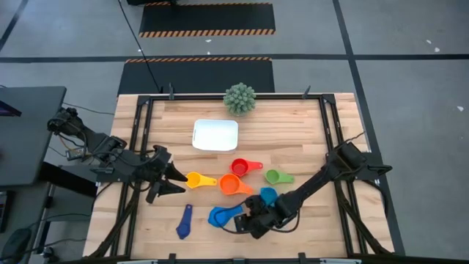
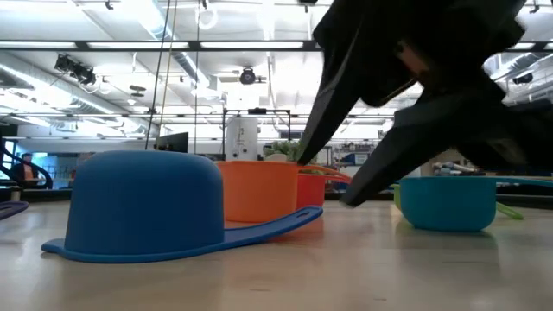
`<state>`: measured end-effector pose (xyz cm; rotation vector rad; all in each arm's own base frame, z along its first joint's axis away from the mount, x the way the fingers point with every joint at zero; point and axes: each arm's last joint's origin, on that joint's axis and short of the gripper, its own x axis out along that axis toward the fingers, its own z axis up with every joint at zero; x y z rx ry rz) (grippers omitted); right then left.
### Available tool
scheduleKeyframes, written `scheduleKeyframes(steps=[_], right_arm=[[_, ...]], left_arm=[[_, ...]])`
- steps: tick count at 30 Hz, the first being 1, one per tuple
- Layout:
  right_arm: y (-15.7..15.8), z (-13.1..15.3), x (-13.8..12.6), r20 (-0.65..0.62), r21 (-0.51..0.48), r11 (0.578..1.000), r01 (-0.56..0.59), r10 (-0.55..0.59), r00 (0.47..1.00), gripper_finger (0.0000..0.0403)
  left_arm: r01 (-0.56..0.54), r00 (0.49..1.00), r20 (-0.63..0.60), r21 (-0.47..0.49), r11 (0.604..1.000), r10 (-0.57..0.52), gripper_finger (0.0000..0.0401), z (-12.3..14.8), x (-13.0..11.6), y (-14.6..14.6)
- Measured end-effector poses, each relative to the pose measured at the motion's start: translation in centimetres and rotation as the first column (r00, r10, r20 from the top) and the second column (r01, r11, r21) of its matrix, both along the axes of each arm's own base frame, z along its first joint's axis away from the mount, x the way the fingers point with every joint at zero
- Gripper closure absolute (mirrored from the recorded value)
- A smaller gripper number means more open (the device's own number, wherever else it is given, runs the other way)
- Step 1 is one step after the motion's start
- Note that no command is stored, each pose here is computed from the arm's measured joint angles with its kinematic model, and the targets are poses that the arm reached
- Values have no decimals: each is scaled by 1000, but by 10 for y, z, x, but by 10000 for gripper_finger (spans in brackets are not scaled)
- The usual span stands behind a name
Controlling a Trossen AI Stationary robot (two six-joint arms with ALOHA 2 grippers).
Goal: Nest measuring cups in basket
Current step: Stack the left light blue measuring cup on top of the orange measuring cup
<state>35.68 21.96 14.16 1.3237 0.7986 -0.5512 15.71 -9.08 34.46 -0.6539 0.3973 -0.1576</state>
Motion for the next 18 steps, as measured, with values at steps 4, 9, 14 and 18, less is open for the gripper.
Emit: scheduleKeyframes(steps=[4, 9, 14, 18], right_arm=[[-7, -2, 3, 0, -40, 999, 17, -17, 1000, 261], [-19, -4, 6, -30, -74, 996, 56, -58, 998, 261], [-26, -4, 8, -41, -98, 994, 47, -51, 998, 261], [-30, -5, 9, -62, -97, 995, 38, -44, 997, 261]], left_arm=[[-1, 1000, 1, -2, 1000, 1, 170, 0, 0, 0], [-2, 1000, -1, -11, 1000, 2, 170, 0, 0, 0], [-3, 1000, -14, -19, 1000, 2, 170, -1, 1, -1], [-3, 1000, -13, -19, 1000, 2, 170, -1, 1, -1]])
